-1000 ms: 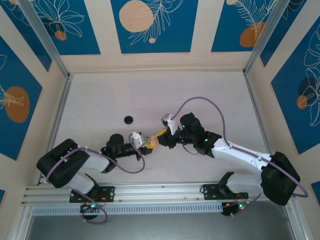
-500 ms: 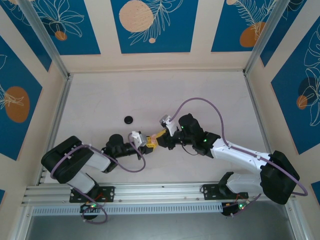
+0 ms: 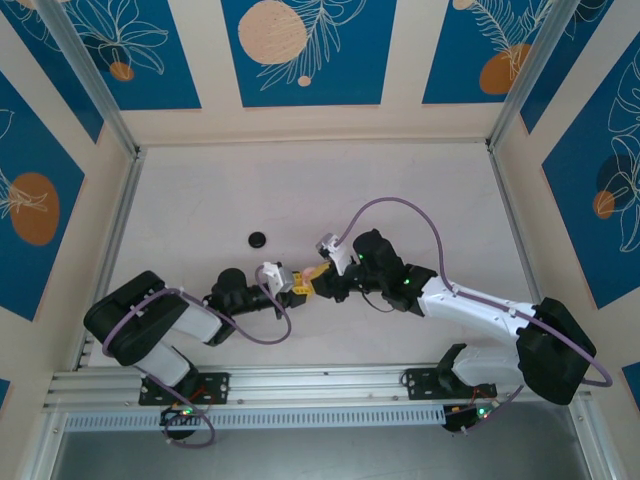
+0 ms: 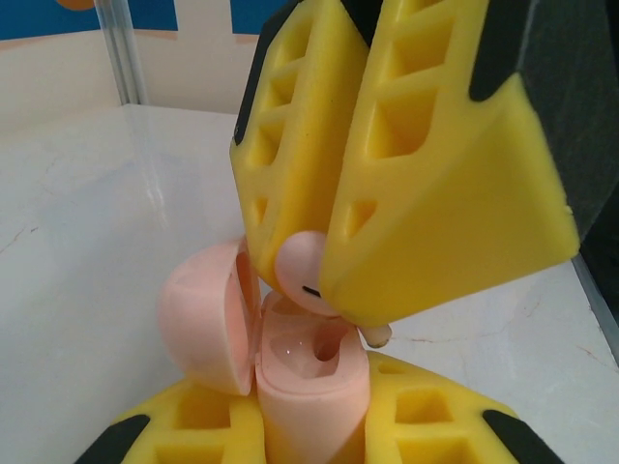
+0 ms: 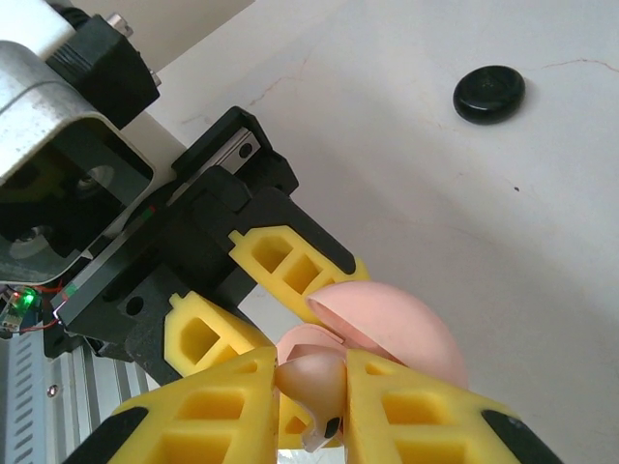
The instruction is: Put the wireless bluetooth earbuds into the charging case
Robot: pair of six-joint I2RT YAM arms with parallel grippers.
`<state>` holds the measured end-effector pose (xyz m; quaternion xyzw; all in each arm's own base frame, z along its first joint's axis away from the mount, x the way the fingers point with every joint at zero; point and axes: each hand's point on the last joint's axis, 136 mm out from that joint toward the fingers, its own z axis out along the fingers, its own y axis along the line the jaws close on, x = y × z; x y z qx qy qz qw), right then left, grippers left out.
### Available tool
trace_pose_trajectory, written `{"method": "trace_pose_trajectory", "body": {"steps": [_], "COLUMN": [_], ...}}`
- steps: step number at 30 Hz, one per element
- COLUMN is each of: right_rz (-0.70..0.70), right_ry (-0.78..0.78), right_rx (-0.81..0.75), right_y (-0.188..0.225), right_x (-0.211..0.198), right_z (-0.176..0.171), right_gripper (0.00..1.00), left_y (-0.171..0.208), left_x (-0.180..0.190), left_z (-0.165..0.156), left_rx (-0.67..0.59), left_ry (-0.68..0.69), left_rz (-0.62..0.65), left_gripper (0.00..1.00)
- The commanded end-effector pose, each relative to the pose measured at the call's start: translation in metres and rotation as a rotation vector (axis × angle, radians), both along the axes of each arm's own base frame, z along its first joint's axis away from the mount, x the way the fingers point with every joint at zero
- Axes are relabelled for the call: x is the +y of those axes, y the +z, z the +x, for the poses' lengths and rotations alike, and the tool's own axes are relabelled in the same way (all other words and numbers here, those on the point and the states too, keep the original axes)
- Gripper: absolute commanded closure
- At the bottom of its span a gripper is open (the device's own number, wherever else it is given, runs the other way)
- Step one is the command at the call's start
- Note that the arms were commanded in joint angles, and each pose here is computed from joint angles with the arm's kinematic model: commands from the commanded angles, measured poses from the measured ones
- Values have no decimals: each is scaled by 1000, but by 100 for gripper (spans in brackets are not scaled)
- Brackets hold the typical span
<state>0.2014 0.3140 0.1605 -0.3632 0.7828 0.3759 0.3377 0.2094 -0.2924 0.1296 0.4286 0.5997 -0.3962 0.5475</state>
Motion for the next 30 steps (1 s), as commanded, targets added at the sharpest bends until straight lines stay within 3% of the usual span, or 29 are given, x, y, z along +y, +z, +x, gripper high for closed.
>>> {"method": "trace_pose_trajectory", "body": {"steps": [1, 12, 30], "right_rz": [3, 57, 46], "right_ry": [0, -29, -14], "right_rx": [-51, -149, -121], "right_y": [11, 34, 22], "right_x": [1, 4, 8], "right_z": [3, 15, 12], "right_gripper": [79, 79, 80], "left_y": [12, 14, 27], "left_x": [-4, -5, -8], "left_z": [-3, -3, 3], "left_rx": [-23, -9, 45], "left_ry": [-27, -31, -16], "left_rz": [-44, -57, -109], "left_gripper": [87, 87, 86]}}
